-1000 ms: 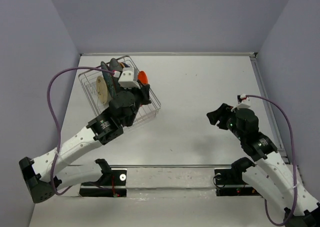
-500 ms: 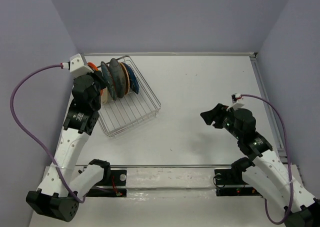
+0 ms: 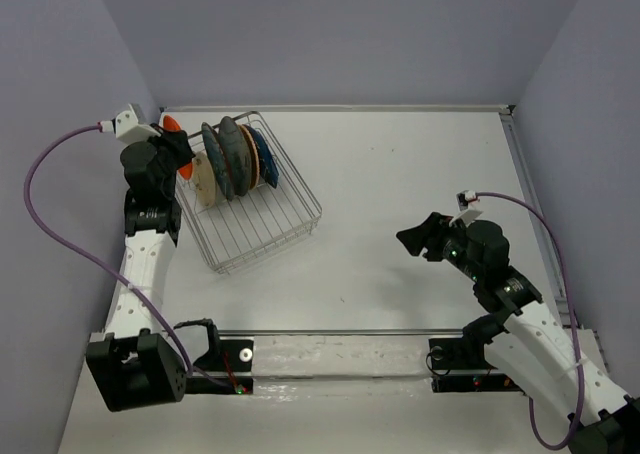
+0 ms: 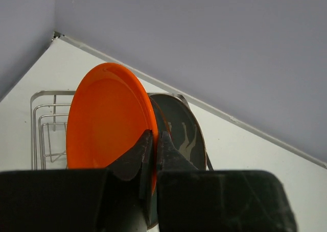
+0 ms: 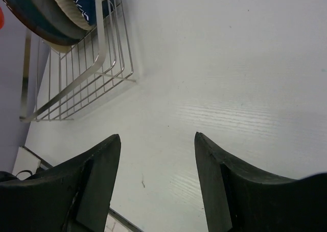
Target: Load the plates into the dish rack
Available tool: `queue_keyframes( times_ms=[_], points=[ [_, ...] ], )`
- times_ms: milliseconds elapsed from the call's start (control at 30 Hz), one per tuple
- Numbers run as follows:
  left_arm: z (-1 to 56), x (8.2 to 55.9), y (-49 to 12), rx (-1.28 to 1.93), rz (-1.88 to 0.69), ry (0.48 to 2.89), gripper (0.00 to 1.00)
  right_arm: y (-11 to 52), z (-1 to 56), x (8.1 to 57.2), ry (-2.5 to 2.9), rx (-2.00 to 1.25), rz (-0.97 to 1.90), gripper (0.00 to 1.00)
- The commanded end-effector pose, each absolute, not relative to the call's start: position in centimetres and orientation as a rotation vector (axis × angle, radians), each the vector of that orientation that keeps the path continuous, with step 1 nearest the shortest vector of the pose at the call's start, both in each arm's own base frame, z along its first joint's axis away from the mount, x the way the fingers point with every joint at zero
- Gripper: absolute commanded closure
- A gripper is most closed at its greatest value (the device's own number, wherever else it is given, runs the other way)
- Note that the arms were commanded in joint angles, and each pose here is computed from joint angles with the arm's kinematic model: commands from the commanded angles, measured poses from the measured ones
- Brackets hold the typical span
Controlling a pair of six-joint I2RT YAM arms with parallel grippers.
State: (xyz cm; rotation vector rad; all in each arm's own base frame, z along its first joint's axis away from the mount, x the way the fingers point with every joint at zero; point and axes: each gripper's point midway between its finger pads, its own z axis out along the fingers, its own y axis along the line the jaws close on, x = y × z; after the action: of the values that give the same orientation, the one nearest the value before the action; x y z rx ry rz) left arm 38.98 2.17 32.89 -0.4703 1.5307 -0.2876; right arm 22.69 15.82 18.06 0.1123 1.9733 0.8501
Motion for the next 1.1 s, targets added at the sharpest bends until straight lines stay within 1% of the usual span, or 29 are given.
queue_keyframes(
  times_ms=[0, 267, 400, 667, 833, 967, 1033, 1067],
  points=[
    [34.8, 40.2, 0.8, -0.376, -0.407, 1.442, 0.95, 16.4, 19.1, 22.9, 1.924, 0.055, 0.877, 0.35],
    [32.3, 41.7, 0.4, -0.4, -0.475, 1.46, 0.95, 16.4, 19.1, 22.9, 1.926, 0.05, 0.877, 0.35],
    [31.2, 41.8, 1.1, -0.43, -0.438, 1.463, 0.95, 16.4, 18.8, 22.8, 1.932, 0.054, 0.877, 0.35],
    [26.9, 42.1, 2.3, -0.472, -0.417, 1.522, 0.95, 16.6, 19.1, 22.7, 1.935, 0.05, 0.89, 0.35],
    [25.8, 41.8, 3.6, -0.524, -0.365, 1.522, 0.94, 16.6, 18.9, 22.6, 1.941, 0.054, 0.897, 0.35],
    [23.5, 41.8, 4.3, -0.587, -0.337, 1.561, 0.95, 16.7, 19.5, 22.7, 1.931, 0.055, 0.902, 0.35],
    [22.5, 41.6, 4.7, -0.619, -0.317, 1.574, 0.94, 16.7, 19.9, 22.6, 1.924, 0.05, 0.908, 0.35],
    [22.2, 41.5, 5.0, -0.639, -0.299, 1.58, 0.92, 16.7, 20.1, 22.5, 1.922, 0.046, 0.91, 0.35]
  ],
)
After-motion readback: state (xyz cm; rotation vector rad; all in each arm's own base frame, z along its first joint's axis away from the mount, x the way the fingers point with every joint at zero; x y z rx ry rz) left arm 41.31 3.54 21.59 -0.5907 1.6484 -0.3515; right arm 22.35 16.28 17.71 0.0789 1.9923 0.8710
